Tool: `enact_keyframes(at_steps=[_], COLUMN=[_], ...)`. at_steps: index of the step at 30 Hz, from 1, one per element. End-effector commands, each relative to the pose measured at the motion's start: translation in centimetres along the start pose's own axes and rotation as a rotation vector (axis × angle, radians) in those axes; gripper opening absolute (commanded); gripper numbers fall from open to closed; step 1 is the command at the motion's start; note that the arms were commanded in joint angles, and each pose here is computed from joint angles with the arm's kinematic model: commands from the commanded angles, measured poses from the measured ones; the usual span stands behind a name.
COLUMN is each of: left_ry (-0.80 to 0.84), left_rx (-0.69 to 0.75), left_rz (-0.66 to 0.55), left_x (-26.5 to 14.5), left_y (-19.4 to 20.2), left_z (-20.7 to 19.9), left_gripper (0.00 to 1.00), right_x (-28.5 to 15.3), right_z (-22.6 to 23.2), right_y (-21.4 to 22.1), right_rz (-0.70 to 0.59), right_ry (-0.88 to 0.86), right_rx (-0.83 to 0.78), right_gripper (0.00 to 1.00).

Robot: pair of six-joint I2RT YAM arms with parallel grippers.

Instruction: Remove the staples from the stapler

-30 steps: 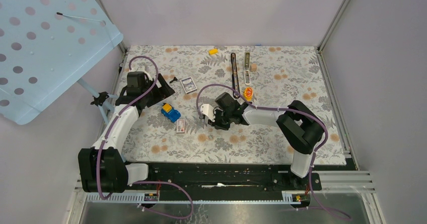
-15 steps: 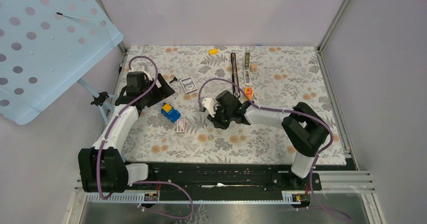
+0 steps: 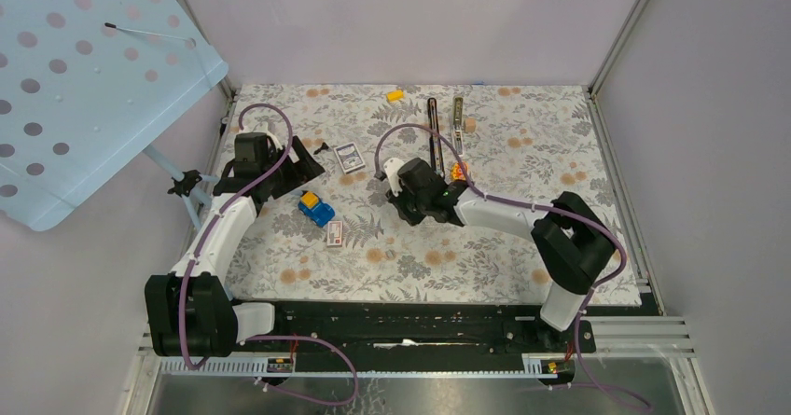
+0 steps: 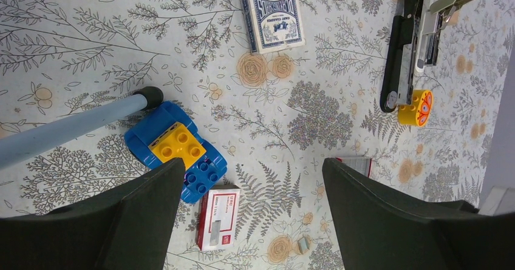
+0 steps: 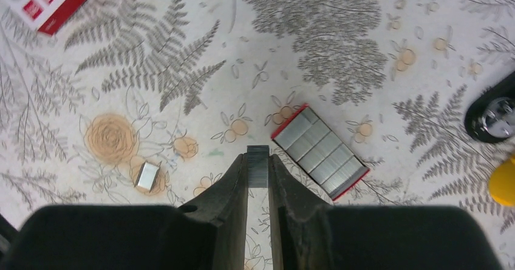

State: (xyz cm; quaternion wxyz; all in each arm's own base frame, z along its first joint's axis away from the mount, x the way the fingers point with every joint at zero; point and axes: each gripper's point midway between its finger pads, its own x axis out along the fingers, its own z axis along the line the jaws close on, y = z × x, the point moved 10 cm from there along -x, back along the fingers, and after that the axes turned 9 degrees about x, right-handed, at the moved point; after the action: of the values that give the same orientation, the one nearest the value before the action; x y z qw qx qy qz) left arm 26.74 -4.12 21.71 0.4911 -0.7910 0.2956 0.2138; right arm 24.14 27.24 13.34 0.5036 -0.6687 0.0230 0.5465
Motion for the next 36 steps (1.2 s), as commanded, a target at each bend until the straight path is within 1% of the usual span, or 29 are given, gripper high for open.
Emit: enact_keyframes(at_steps=[1, 6, 13, 27, 36], left_ry=[0.023, 0.023, 0.03, 0.037, 0.028], left_rx=[0.001, 0.002, -0.001, -0.001, -0.014], left_rz=[-0.036, -0.038, -0.033, -0.031, -0.04], left_x=[0.1, 0.1, 0.2, 0.2, 0.0], left_y=[-0.4, -0.4, -0.4, -0.3, -0.6], left_z=[-0.1, -0.1, -0.1, -0.1, 0.3], left_gripper=[0.88, 0.88, 0.88, 0.88, 0.88], right_x=[-0.4, -0.4, 0.1, 1.8, 2.6], right_z=[-0.2, -0.4, -0.8, -0.7, -0.7], right_y=[-2.0, -2.3, -2.2, -2.2, -1.9], right_rz=[-0.024, -0.007, 0.055, 0.069, 0.086], right_ry=[0.154, 0.248, 0.387, 0.442, 0.452], right_rx=[0.156, 0.26, 0.35, 0.478, 0.51], right_gripper=[0.13, 0.14, 0.13, 0.14, 0.15])
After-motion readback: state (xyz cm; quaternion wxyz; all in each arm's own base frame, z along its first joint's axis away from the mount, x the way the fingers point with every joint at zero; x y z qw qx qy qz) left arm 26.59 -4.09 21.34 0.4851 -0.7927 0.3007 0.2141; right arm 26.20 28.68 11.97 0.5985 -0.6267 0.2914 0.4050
